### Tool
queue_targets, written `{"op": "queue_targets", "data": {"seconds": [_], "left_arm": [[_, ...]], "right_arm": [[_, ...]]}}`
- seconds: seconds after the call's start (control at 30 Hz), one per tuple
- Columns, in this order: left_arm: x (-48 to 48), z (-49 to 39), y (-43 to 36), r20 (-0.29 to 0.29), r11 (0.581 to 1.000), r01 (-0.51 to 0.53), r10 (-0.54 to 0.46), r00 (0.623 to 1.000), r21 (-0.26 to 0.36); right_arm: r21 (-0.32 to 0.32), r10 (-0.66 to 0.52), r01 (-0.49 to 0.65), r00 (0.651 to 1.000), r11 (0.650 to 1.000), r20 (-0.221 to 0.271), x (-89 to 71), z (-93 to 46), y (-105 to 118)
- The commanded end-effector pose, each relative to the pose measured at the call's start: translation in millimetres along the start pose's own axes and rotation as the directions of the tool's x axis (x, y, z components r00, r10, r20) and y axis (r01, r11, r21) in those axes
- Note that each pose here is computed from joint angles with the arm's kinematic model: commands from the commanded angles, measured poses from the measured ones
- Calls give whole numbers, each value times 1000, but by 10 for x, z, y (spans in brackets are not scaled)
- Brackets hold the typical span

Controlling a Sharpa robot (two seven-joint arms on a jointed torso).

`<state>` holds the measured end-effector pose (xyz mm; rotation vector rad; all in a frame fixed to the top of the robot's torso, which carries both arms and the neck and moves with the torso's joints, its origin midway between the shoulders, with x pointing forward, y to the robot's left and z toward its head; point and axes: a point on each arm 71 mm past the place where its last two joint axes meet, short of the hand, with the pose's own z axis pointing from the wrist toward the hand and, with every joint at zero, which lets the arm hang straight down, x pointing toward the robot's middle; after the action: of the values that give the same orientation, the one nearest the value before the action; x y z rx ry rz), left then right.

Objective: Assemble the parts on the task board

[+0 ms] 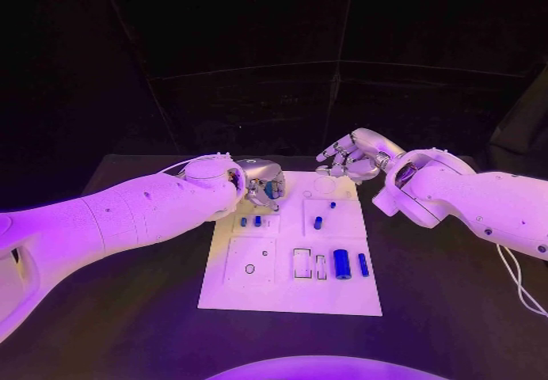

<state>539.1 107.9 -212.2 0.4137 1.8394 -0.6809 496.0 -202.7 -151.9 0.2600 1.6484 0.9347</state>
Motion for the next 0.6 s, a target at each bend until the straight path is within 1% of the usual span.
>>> {"op": "queue_targets", "data": {"seconds": [0.03, 0.23, 0.6], "left_arm": [[34, 19, -13, -53, 999, -48, 47, 997, -8], [65, 44, -26, -79, 999, -53, 51, 996, -14], [109, 72, -45, -100, 999, -52, 50, 994, -17]], "right_arm": [[-7, 2, -2, 1000, 1000, -3, 1, 8, 16], [-9, 2, -2, 1000, 1000, -5, 8, 15, 21], [-10, 2, -2, 1000, 1000, -6, 14, 21, 27]]}}
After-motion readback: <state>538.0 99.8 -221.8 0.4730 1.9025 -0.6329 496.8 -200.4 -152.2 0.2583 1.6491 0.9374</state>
